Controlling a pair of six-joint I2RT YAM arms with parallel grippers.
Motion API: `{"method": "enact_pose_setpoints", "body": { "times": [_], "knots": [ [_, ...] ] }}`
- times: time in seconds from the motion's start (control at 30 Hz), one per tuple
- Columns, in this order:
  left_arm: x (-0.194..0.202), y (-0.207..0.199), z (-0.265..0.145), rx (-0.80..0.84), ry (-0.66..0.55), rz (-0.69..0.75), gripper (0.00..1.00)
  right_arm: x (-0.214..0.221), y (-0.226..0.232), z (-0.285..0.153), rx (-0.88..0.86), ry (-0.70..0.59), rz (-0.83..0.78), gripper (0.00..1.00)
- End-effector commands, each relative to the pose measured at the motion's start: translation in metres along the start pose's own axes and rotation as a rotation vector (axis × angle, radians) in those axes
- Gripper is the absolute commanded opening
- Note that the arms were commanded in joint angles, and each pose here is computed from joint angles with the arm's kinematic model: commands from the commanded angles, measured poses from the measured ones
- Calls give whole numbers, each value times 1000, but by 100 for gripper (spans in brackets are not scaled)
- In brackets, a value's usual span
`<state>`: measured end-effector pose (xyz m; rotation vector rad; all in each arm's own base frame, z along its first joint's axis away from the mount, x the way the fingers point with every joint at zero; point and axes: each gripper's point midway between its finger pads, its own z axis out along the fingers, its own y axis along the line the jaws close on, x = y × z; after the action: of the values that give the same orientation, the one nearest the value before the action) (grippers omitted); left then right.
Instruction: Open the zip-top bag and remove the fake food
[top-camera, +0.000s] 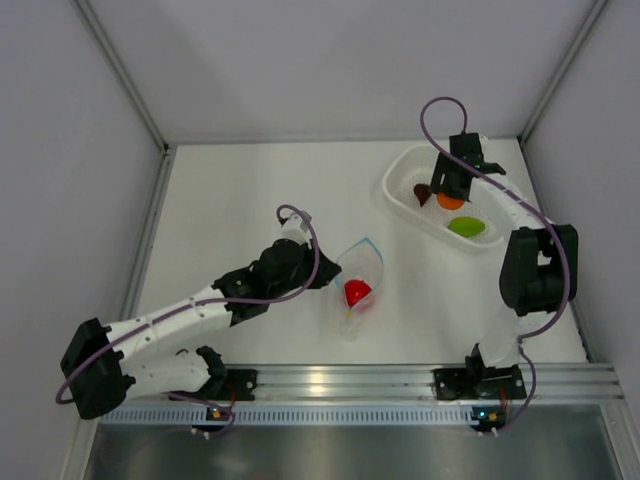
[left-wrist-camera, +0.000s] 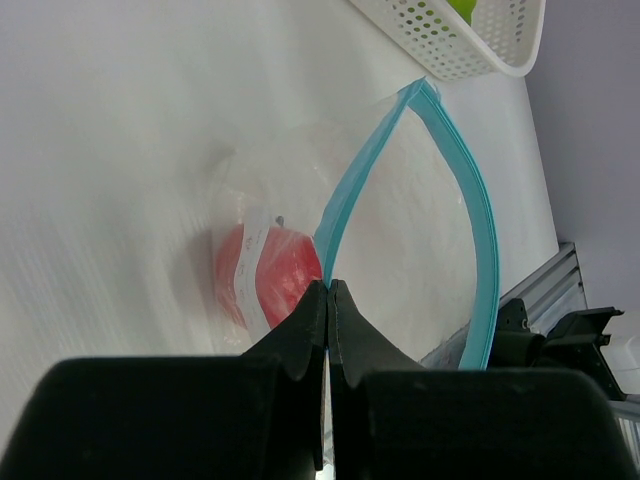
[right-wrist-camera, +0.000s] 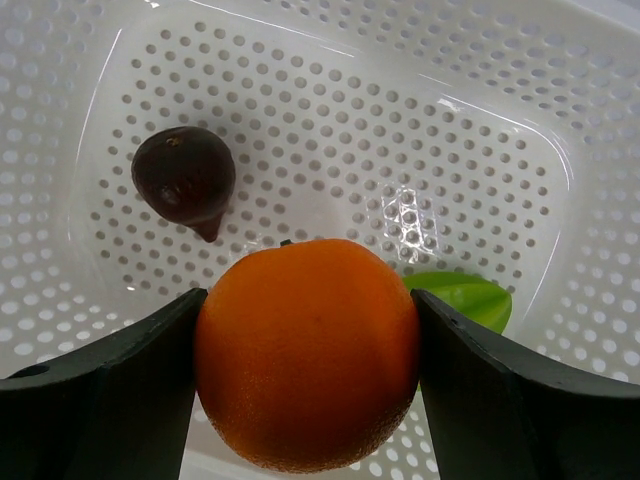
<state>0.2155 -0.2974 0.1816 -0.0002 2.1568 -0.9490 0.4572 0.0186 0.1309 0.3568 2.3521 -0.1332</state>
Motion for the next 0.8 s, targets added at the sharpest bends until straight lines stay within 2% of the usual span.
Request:
{"method": "enact_pose_setpoints", "body": {
  "times": [0.0,0.1,0.13,0.33,0.4,0.5,0.57,0.67,0.77],
  "knots": [
    [-17,-19,-6,60,-41,-5,0,-33,2,-12,-26,-84,24,73],
    [-18,-21,-6,63,-42,-6,0,-37,3,-20,-41,-101,25,85],
    [-17,-21,-5,63,-40,-7,0,-37,2,-23,-47,-105,24,92],
    [-15,-22,-3,64,-26,-7,0,-40,2,-47,-87,-130,21,95],
    [-15,-22,-4,67,-26,-7,0,-38,7,-56,-127,-138,31,99],
    [-16,-22,-4,66,-30,-9,0,-33,27,-69,-286,-164,101,100],
    [-16,-23,-4,66,-32,-7,0,-26,39,-76,-398,-131,116,100],
    [-16,-23,-2,62,-31,-12,0,-21,48,-85,-453,-97,114,99],
    [-16,-22,-1,57,-32,-17,0,-17,57,-104,-475,-116,86,84]
  ]
}}
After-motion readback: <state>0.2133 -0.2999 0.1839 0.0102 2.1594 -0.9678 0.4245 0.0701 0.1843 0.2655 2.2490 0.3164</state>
